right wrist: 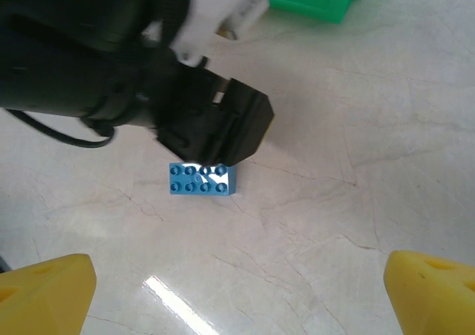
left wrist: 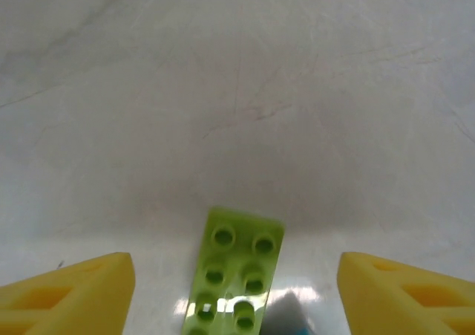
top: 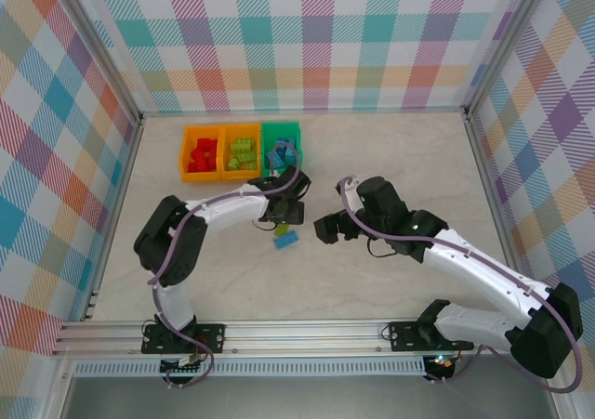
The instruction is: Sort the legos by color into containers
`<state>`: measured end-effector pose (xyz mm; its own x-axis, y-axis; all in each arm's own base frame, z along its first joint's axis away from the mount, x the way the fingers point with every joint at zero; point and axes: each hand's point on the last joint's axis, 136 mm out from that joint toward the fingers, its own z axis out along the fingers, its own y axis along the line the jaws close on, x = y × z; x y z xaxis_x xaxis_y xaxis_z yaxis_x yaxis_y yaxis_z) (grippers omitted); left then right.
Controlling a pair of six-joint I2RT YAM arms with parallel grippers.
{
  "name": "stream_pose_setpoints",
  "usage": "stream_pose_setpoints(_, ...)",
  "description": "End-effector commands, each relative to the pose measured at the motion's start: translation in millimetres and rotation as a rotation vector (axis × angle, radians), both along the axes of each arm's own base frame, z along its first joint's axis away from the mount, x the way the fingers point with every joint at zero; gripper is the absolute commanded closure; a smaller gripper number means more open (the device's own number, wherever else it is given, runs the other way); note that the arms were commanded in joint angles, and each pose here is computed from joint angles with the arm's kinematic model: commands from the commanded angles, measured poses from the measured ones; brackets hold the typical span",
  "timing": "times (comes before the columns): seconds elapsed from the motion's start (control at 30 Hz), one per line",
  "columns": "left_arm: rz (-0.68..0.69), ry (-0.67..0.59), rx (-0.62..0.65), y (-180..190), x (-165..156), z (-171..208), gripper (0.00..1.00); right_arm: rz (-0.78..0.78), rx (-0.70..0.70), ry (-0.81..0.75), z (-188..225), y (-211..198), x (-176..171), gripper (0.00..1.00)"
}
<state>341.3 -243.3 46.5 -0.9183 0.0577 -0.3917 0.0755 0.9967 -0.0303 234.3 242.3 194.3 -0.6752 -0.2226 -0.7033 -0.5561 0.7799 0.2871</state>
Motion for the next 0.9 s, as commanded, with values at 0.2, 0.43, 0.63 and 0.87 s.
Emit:
stream_pose_setpoints(0.2,-0.005,0.096,0.02,4,-12,-35,0.41,0.009,0.057,-0.029,5,4,-2,0.0)
stream_pose_setpoints(0.43,0.016,0.088,0.024,20,-21,-34,0.62,0.021,0.076,0.006,0,13,-1,0.0)
stream_pose_setpoints(0.63,0.033,0.034,-0.013,25,-18,-17,0.7,0.065,0.111,0.055,2,21,-9,0.0)
stream_pose_setpoints(0.87,0.103,-0.185,-0.036,43,19,49,0.72,0.11,0.158,0.095,1,32,-16,0.0)
